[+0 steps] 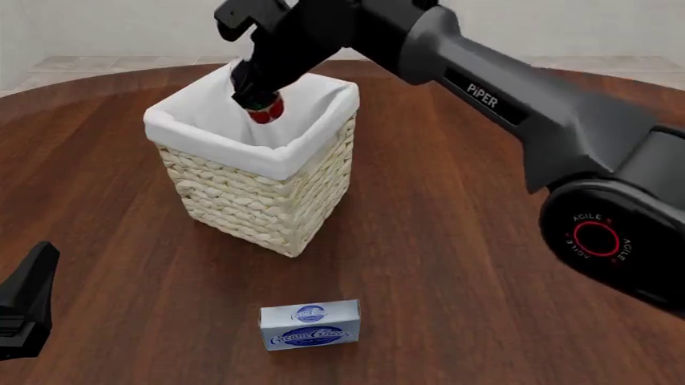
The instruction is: Pick up the tomato sauce, and put it in the basket.
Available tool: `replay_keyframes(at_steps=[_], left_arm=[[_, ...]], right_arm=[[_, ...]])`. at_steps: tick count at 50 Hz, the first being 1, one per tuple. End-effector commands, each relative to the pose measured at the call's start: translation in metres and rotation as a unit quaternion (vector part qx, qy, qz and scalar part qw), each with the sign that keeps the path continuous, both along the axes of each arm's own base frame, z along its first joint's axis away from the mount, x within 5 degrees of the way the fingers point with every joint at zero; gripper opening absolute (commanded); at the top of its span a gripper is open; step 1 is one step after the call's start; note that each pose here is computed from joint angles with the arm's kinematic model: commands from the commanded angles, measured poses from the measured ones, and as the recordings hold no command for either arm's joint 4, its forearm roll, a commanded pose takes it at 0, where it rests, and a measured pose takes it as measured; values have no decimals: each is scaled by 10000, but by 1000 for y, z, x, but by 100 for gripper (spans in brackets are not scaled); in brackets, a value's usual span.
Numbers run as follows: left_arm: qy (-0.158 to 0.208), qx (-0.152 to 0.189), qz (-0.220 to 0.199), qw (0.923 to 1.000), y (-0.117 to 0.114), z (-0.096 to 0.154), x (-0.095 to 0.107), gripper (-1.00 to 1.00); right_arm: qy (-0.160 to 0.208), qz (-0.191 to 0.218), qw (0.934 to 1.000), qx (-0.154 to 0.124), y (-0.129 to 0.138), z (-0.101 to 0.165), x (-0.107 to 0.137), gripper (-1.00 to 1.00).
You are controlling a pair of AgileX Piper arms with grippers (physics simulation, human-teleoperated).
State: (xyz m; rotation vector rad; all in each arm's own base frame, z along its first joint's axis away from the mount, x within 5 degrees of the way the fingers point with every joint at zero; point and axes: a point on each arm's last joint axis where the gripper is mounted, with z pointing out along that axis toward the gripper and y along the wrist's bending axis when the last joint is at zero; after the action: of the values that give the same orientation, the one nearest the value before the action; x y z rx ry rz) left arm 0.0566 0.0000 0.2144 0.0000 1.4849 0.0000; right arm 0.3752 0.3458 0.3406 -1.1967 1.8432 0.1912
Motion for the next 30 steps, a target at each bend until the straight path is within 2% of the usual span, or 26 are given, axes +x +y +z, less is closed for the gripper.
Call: replay_keyframes(at_steps=[1, 29, 30], left_arm=[[0, 0, 0, 10000, 0, 0, 0, 100], [0, 0, 0, 10000, 0, 0, 0, 100], [0, 0, 0, 10000, 0, 0, 0, 100]], right_arm=[[157, -42, 9999, -41, 8, -12, 5, -100], [390, -37, 9989, -240, 18, -34, 14, -100], [393, -23, 9989, -253, 19, -35, 13, 100]])
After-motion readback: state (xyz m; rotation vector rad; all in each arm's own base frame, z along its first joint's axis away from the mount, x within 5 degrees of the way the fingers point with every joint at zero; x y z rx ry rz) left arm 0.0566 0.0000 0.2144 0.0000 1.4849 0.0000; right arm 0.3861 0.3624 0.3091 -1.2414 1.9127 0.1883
